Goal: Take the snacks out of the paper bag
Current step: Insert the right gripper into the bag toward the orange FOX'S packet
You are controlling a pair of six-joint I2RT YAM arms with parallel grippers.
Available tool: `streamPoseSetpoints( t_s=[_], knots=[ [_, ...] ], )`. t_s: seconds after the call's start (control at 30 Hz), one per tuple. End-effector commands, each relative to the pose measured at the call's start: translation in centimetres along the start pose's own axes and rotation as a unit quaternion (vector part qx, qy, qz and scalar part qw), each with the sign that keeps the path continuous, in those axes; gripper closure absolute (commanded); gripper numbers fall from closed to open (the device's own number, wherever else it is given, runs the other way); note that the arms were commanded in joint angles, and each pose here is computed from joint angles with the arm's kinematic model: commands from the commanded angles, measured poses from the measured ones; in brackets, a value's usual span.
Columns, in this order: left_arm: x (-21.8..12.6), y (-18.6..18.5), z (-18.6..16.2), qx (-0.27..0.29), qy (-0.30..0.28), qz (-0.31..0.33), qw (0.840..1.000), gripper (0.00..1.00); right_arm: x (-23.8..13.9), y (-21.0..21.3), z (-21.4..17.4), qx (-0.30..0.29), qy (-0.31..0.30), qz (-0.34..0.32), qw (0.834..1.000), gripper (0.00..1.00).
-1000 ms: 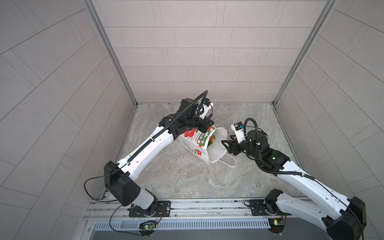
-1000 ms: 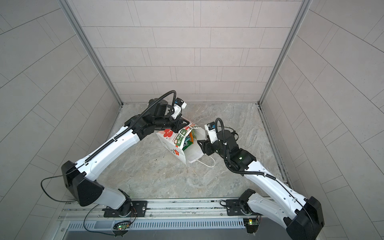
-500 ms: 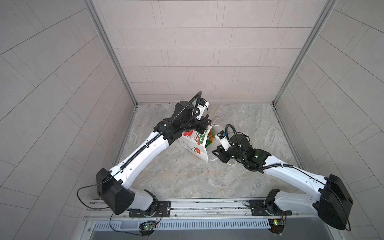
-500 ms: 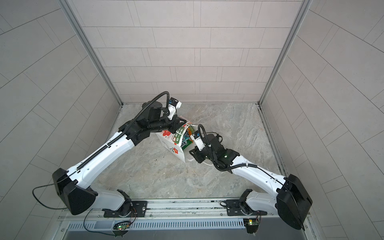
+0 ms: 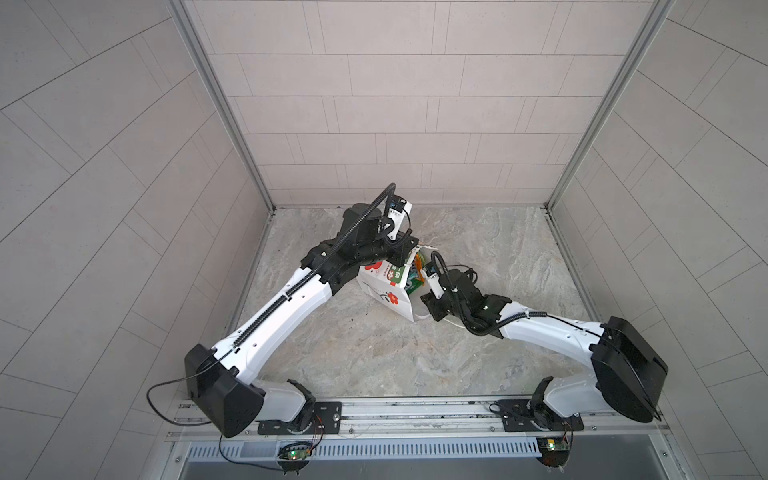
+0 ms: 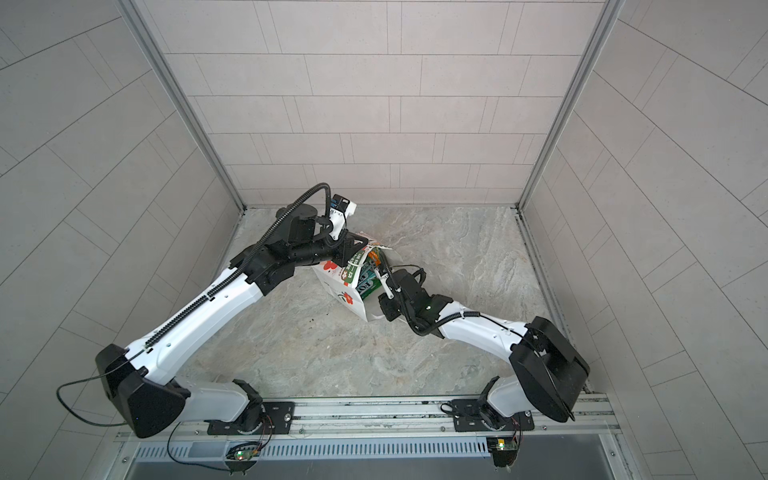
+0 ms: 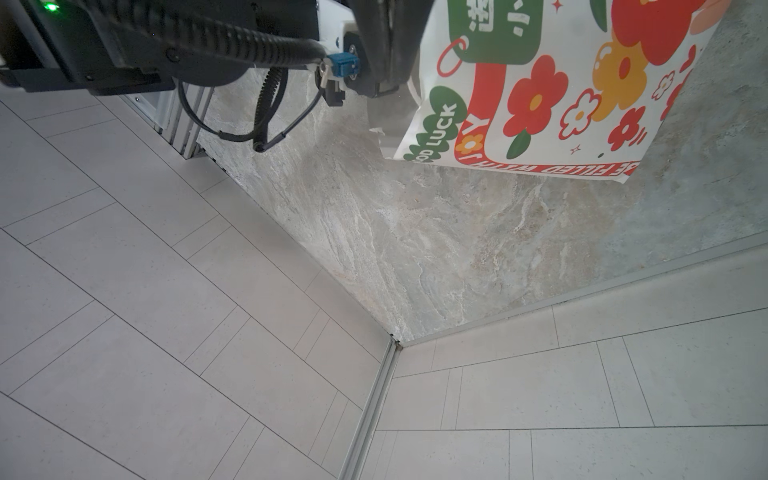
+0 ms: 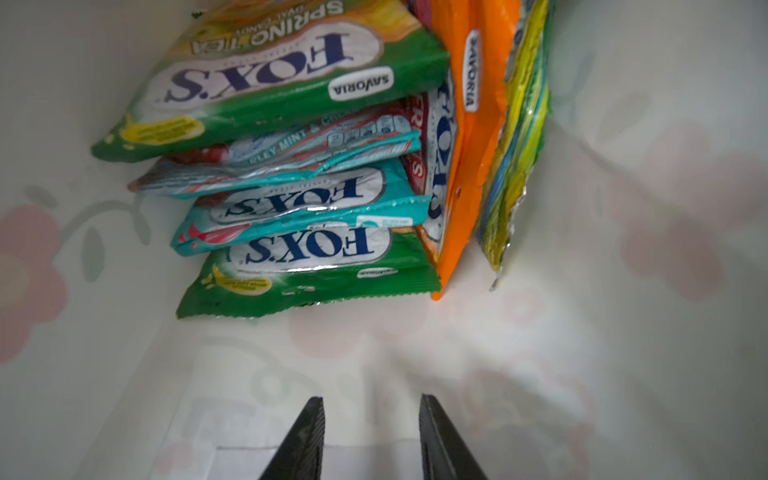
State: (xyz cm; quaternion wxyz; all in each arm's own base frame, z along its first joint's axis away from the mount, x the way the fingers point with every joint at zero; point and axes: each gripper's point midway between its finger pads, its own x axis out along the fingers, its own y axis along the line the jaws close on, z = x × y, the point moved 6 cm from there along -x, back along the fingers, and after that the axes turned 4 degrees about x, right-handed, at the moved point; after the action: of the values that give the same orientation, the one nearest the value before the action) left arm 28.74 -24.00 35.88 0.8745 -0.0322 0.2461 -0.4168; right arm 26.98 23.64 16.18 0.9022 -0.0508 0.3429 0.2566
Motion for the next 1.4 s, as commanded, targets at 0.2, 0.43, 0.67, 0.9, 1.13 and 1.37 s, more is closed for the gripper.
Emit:
streamPoseSetpoints(
  t_s=[0.2, 0.43, 0.67, 0.9, 1.13, 1.37],
  knots=[
    [-1.3, -0.5, 1.2, 0.01, -0.035, -0.008, 0.999, 1.0, 1.8, -0.6, 3.2, 0.007, -0.052, -0.063, 0.997, 0.63],
    [-1.2, -0.6, 1.2, 0.007, -0.033, -0.012, 0.999, 1.0, 3.2, -1.0, 3.6, 0.018, -0.061, -0.093, 0.994, 0.66],
    [-1.3, -0.5, 1.3, 0.007, -0.036, -0.011, 0.999, 1.0, 4.2, -1.6, 3.2, 0.038, -0.065, -0.123, 0.99, 0.64],
    [-1.4, -0.4, 1.3, 0.006, -0.038, -0.011, 0.999, 1.0, 5.6, -1.4, 3.1, 0.041, -0.059, -0.124, 0.99, 0.63],
    [-1.5, -0.3, 1.4, 0.002, -0.039, -0.008, 0.999, 1.0, 7.1, -0.9, 3.2, 0.038, -0.053, -0.107, 0.992, 0.73],
    [-1.5, 0.4, 1.3, -0.002, -0.038, 0.007, 0.999, 1.0, 6.8, -0.1, 3.7, 0.039, -0.066, -0.071, 0.995, 1.0]
  ],
)
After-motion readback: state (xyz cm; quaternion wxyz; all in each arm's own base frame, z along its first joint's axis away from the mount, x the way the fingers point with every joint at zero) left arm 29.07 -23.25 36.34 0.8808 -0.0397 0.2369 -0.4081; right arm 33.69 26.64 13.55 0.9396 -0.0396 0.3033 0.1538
